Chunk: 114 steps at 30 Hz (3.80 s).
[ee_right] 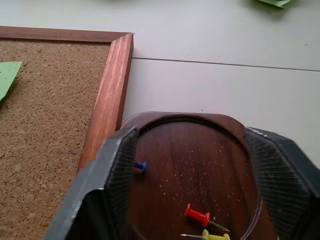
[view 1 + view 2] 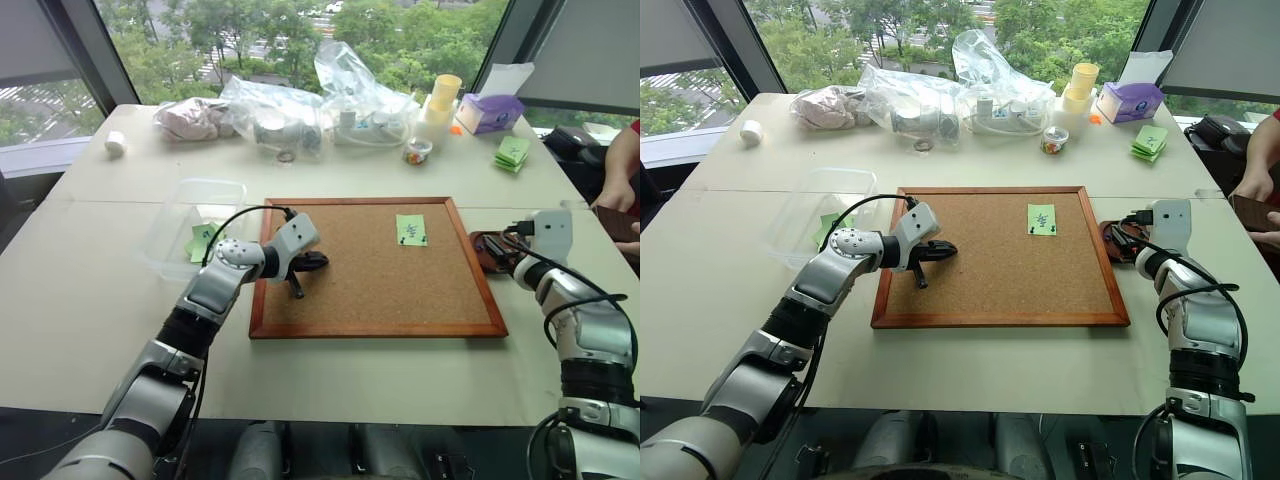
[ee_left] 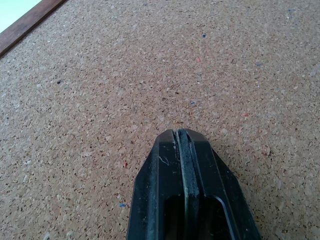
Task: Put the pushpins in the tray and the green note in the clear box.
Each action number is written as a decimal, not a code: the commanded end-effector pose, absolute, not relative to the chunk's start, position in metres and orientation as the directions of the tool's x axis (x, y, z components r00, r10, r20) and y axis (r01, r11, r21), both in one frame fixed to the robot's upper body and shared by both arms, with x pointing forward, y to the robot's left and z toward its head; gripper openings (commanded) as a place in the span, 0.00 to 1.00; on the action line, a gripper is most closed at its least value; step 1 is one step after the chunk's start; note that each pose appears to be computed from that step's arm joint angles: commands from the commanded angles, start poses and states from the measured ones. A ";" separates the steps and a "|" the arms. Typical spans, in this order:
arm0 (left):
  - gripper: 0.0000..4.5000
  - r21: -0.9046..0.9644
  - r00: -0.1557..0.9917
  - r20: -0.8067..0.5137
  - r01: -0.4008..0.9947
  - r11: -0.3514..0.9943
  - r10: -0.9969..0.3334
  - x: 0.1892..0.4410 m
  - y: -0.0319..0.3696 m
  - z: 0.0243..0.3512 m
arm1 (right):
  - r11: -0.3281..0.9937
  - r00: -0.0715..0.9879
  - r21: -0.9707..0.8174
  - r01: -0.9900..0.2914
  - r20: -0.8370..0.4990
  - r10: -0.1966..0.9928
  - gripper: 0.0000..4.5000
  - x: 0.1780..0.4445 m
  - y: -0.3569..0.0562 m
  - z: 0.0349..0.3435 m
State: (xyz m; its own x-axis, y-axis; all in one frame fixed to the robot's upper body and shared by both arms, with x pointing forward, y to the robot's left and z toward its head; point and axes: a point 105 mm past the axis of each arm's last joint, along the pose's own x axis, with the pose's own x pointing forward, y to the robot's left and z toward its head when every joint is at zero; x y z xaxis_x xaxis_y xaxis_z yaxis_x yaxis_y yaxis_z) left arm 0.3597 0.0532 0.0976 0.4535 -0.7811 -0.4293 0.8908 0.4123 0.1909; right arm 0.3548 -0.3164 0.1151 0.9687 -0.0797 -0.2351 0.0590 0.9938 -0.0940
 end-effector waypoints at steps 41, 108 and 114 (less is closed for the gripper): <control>0.00 0.164 0.442 -0.484 0.894 0.418 -0.755 0.352 0.057 0.077 | 0.939 0.939 -0.098 -0.330 -0.139 0.315 0.09 0.377 -0.212 0.120; 0.00 0.161 0.424 -0.557 0.899 0.408 -0.714 0.348 0.066 0.061 | 0.980 0.979 0.034 -0.196 0.069 0.194 0.00 0.366 -0.235 0.141; 0.00 0.163 0.427 -0.550 0.898 0.410 -0.718 0.348 0.067 0.063 | 0.999 0.999 -0.023 0.045 0.015 -0.045 0.00 0.354 -0.297 0.137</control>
State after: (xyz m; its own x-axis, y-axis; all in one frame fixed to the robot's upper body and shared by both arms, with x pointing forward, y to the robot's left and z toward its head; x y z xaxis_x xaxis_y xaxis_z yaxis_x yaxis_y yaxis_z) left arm 0.3566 0.0558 0.0945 0.4643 -0.7626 -0.4505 0.8856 0.4059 0.2255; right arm 0.3592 -0.2773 0.1266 0.9996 0.0267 -0.0102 -0.0266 0.9996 0.0129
